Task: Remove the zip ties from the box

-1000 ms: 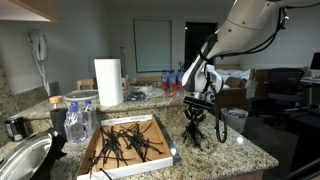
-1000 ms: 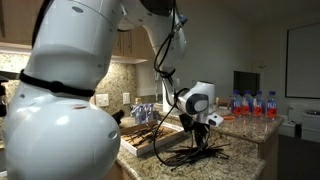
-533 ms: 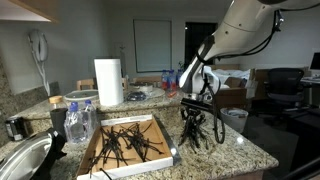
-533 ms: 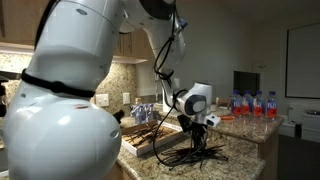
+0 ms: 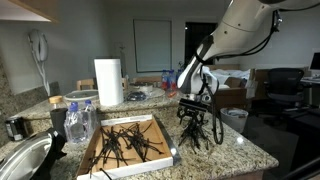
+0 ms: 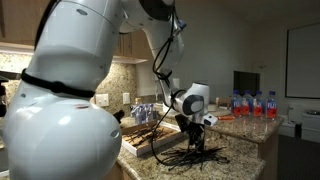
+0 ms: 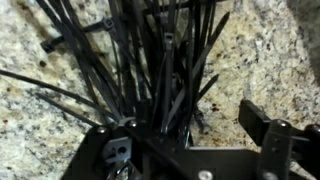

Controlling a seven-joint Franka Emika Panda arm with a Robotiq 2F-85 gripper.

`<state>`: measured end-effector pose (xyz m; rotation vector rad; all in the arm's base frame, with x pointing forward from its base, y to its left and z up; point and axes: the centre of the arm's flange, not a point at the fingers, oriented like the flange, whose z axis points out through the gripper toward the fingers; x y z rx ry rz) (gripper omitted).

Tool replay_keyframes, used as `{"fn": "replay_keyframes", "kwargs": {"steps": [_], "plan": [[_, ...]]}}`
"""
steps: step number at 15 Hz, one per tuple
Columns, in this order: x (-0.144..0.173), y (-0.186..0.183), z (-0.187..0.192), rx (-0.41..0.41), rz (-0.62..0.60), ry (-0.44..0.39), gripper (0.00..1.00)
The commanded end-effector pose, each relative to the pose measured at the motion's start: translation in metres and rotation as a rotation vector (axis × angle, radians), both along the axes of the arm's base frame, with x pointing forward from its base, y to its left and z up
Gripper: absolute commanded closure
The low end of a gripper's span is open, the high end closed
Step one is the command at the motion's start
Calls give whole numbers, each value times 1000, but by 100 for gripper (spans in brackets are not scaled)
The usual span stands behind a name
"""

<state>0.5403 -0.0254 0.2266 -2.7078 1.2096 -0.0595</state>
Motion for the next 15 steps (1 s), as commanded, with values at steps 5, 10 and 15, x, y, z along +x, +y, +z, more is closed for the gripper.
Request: {"fn": "replay_keyframes", "kwargs": {"steps": [5, 10, 15], "plan": [[-23, 15, 32, 15, 72, -1, 0], [-35, 21, 65, 57, 144, 28, 0], [-43, 31, 110, 97, 277, 62, 0]]}}
